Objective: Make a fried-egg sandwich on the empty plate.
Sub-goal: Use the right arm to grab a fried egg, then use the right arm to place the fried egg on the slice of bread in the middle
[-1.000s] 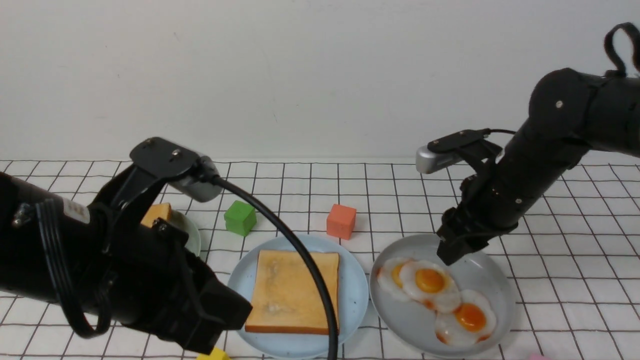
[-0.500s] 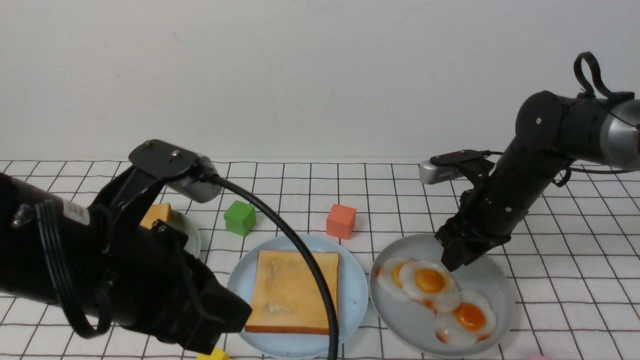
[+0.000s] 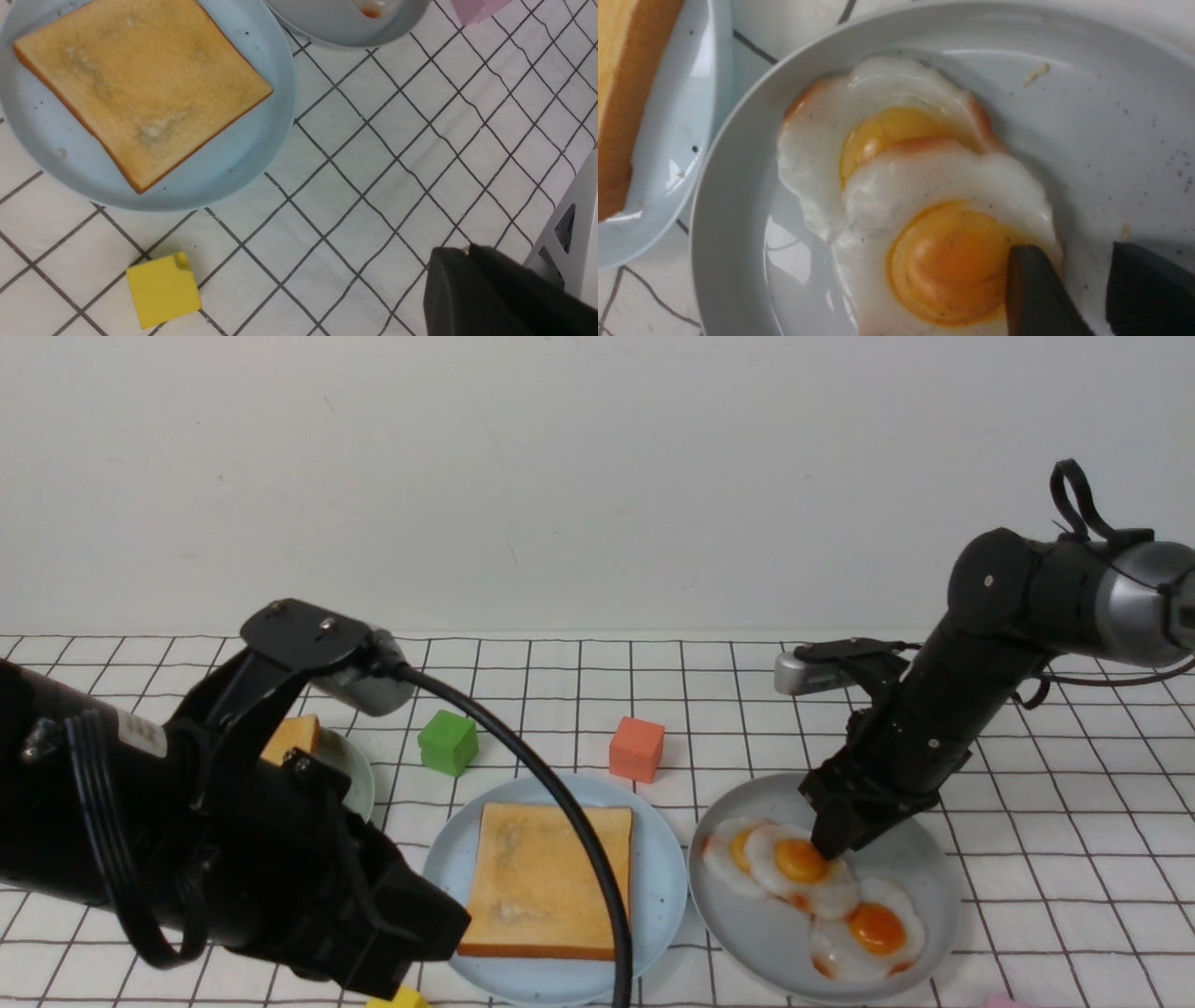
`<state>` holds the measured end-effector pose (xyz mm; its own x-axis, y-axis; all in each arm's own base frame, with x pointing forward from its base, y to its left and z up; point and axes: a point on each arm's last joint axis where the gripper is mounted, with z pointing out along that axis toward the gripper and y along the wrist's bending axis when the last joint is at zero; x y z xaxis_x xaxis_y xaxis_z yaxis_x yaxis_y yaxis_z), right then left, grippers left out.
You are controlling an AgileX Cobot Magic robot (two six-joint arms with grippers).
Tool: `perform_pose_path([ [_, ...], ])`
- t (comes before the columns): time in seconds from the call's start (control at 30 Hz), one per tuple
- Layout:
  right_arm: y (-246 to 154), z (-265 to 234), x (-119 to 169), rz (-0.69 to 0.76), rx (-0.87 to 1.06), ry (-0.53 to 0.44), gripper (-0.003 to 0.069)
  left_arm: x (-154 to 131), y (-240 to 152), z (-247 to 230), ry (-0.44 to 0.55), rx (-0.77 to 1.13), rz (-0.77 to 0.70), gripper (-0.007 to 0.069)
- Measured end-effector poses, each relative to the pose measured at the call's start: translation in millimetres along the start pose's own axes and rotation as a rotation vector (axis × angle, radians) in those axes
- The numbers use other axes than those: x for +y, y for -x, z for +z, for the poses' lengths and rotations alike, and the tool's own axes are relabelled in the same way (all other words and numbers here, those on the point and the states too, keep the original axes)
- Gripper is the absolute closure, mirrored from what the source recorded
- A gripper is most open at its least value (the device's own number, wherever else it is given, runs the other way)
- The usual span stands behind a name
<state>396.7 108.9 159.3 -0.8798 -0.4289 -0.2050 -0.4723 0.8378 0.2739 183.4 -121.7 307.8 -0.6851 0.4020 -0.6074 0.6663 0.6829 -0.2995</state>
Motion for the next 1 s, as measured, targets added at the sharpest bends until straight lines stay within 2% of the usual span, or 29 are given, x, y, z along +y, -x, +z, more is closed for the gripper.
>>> perform_pose_path([
  [0.17,-0.5,2.5,-0.7,0.002,0.008,0.003,0.0498,0.0,0.0,0.0,0.0,0.0,0.0,0.0571],
  [0.27,-1.2,2.3,-0.3,0.008,0.014,0.013,0.0622,0.0,0.0,0.0,0.0,0.0,0.0,0.0567],
  [0.33,-1.7,1.7,-0.9,0.012,0.018,0.018,0.0654,0.0,0.0,0.0,0.0,0.0,0.0,0.0563],
  [0.63,-1.4,-19.3,4.1,-0.013,-0.012,-0.004,0.0654,-0.3,-1.2,-3.8,0.019,-0.003,-0.023,0.0557],
  [0.8,0.1,-55.3,16.1,-0.03,-0.102,-0.031,0.0654,-4.3,-8.0,-23.9,0.095,-0.026,-0.031,0.0554],
  [1.0,8.6,-67.9,48.2,-0.06,-0.167,0.013,0.0654,-14.4,-31.3,-62.2,0.217,-0.025,-0.076,0.0554],
])
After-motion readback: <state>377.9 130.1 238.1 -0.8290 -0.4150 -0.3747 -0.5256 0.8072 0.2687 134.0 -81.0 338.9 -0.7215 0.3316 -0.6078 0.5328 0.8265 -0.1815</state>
